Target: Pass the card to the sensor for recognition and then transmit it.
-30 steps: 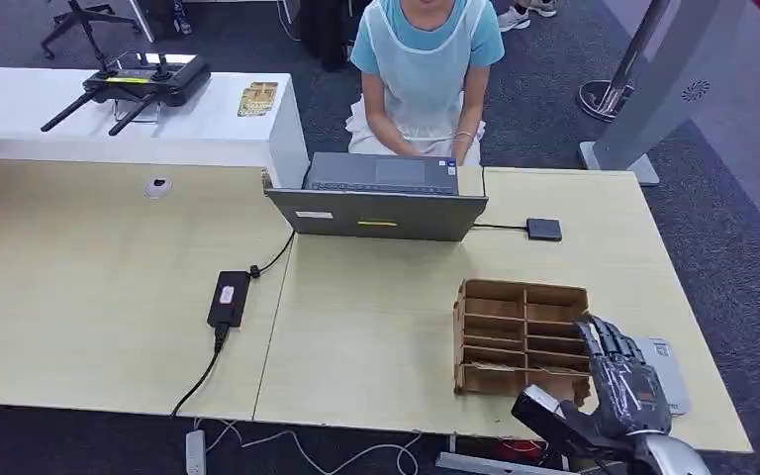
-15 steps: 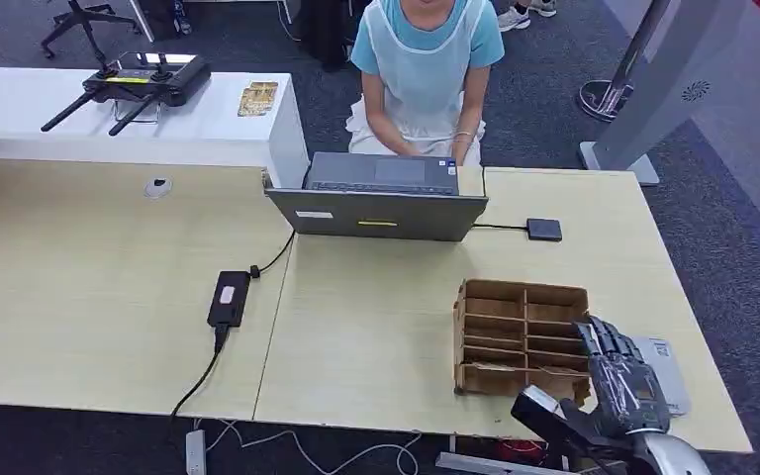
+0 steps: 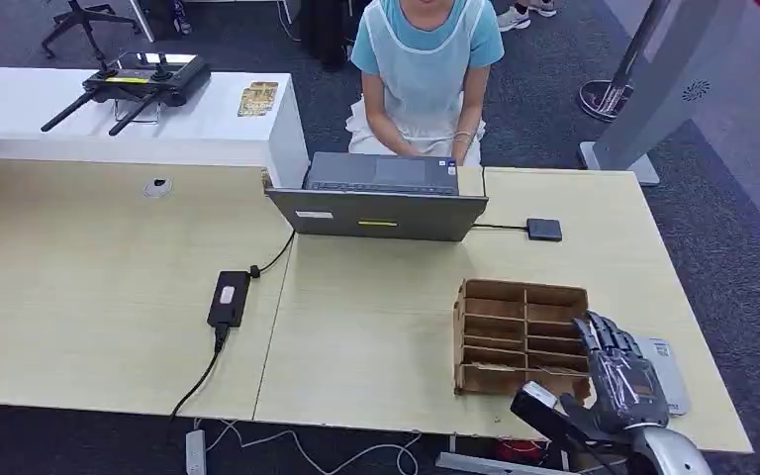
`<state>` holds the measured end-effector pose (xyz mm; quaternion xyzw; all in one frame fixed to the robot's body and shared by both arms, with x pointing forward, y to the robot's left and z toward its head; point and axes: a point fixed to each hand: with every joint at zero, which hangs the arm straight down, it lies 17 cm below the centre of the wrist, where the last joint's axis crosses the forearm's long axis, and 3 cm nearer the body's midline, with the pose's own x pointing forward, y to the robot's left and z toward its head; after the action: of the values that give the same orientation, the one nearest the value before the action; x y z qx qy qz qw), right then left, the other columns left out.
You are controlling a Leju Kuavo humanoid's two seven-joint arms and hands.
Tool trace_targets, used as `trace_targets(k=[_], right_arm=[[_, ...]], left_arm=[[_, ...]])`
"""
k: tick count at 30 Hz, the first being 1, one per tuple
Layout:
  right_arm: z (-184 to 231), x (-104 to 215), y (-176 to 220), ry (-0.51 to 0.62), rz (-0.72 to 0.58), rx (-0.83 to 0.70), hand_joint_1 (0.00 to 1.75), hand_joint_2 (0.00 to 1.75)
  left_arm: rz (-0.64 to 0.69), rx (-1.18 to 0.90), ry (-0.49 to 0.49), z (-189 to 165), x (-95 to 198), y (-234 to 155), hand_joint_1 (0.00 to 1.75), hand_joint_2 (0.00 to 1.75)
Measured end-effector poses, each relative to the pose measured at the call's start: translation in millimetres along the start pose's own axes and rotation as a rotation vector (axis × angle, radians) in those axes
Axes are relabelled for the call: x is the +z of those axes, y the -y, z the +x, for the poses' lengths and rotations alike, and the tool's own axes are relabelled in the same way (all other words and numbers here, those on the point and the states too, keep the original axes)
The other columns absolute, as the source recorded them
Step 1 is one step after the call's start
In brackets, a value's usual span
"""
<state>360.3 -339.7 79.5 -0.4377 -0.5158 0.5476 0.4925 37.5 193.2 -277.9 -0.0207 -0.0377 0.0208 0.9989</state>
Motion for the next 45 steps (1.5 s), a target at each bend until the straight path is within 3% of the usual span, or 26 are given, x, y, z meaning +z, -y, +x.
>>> trace_targets(k=[6,11,15,31,34,38,45], right_arm=[[-0.1,-0.7,0.9,0.0,-0.002,0.0,0.42,1.75],[-0.2,-1.3,1.6,0.0,-0.004,0.001,0.44,1.75],[-0.5,-1.4,1.4,-0.001,-0.004,0.001,0.56,1.75],[-0.3,-1.4,0.5,0.003,-0.001,0.002,0.63,1.75],[-0.3,-1.4,0.5,0.003,-0.001,0.002,0.7,1.75],[-0.3,-1.3,0.6,0.003,-0.002,0.001,0.96,1.75],[0.3,-1.3,0.8,0.006,-0.003,0.0,1.01,1.75]], left_arm=[[0.0,0.0,0.0,0.0,0.0,0.0,0.0,0.0],[0.0,0.0,0.0,0.0,0.0,0.0,0.0,0.0],[0.0,0.0,0.0,0.0,0.0,0.0,0.0,0.0],[-0.002,0.002,-0.001,-0.1,0.1,0.6,0.0,0.0],[-0.002,0.002,0.0,-0.1,0.1,0.6,0.0,0.0],[-0.002,0.002,-0.001,-0.2,0.1,0.6,0.0,0.0],[-0.002,0.003,-0.001,-0.2,0.1,0.5,0.0,0.0]])
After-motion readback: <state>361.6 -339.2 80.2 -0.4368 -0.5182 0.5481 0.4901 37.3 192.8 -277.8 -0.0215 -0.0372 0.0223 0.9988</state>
